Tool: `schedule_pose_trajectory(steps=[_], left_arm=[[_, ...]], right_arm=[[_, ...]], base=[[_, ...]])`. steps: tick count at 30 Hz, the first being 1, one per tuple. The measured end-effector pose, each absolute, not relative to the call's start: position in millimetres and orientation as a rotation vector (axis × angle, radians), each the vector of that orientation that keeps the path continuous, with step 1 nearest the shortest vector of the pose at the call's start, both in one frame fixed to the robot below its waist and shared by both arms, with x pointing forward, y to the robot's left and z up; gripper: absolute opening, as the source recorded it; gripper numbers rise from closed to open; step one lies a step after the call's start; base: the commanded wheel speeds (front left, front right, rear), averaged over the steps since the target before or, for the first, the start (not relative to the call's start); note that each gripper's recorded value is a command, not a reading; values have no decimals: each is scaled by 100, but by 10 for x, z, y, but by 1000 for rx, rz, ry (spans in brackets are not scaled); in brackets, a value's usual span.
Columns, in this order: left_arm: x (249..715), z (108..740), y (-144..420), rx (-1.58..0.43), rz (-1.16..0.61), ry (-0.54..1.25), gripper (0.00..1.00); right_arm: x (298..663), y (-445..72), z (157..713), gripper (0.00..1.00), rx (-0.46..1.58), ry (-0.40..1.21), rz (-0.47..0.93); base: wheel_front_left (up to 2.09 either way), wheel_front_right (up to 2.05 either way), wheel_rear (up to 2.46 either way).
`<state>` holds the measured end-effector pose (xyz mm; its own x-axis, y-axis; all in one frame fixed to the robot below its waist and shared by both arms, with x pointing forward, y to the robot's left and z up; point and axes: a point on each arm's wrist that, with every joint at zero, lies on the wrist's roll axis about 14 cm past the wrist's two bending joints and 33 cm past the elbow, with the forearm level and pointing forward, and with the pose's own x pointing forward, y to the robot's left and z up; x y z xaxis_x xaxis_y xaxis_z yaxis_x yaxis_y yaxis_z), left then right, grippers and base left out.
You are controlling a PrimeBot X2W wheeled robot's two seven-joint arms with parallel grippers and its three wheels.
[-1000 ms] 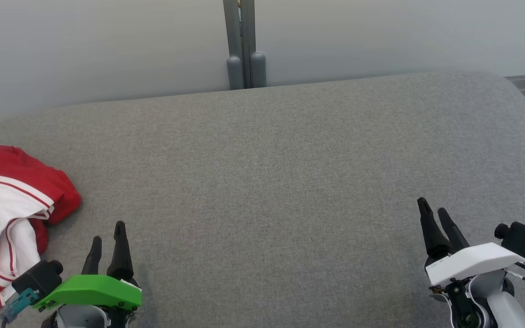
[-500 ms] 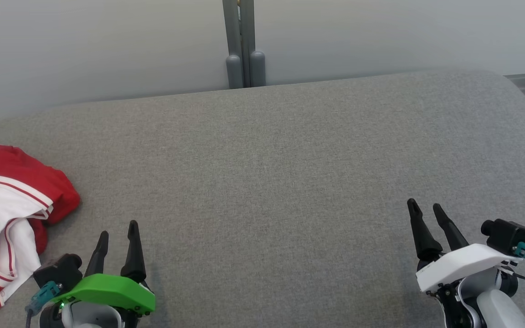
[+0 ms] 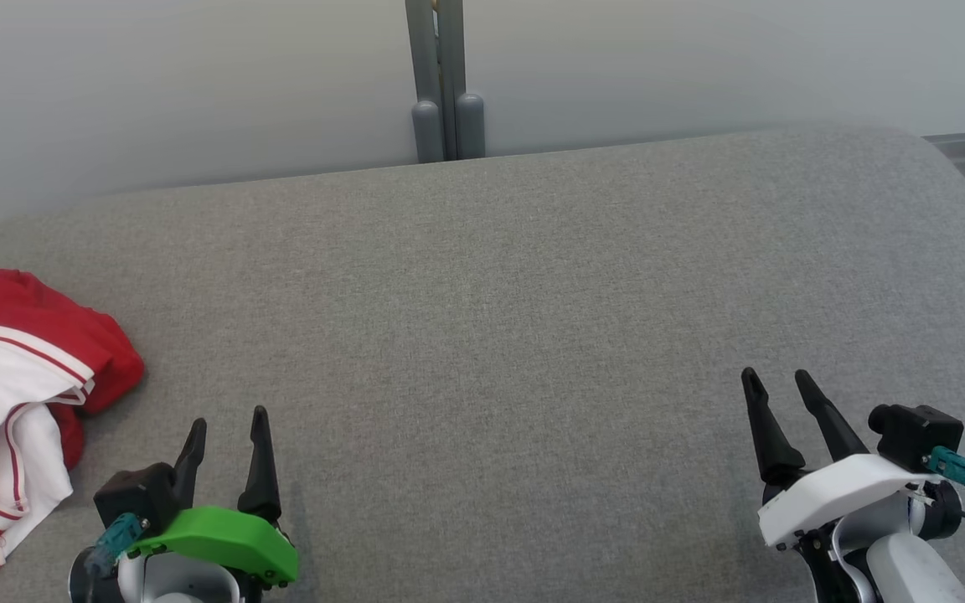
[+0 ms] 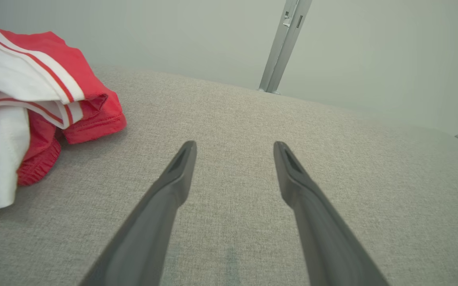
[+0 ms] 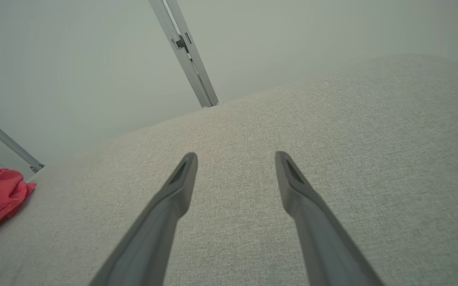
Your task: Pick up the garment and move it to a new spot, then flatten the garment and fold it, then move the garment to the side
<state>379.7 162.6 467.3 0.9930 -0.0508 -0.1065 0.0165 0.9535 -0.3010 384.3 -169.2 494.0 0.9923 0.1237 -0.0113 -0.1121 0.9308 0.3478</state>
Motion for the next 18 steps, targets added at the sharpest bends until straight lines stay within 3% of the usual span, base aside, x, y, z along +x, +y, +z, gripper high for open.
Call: schedule_pose_trajectory(steps=[18], left_arm=[[3793, 4704, 1551, -118, -78, 79, 100]], right_arm=[[3832, -1788, 4980, 100, 176, -7, 109]], base=[[0, 0, 0]])
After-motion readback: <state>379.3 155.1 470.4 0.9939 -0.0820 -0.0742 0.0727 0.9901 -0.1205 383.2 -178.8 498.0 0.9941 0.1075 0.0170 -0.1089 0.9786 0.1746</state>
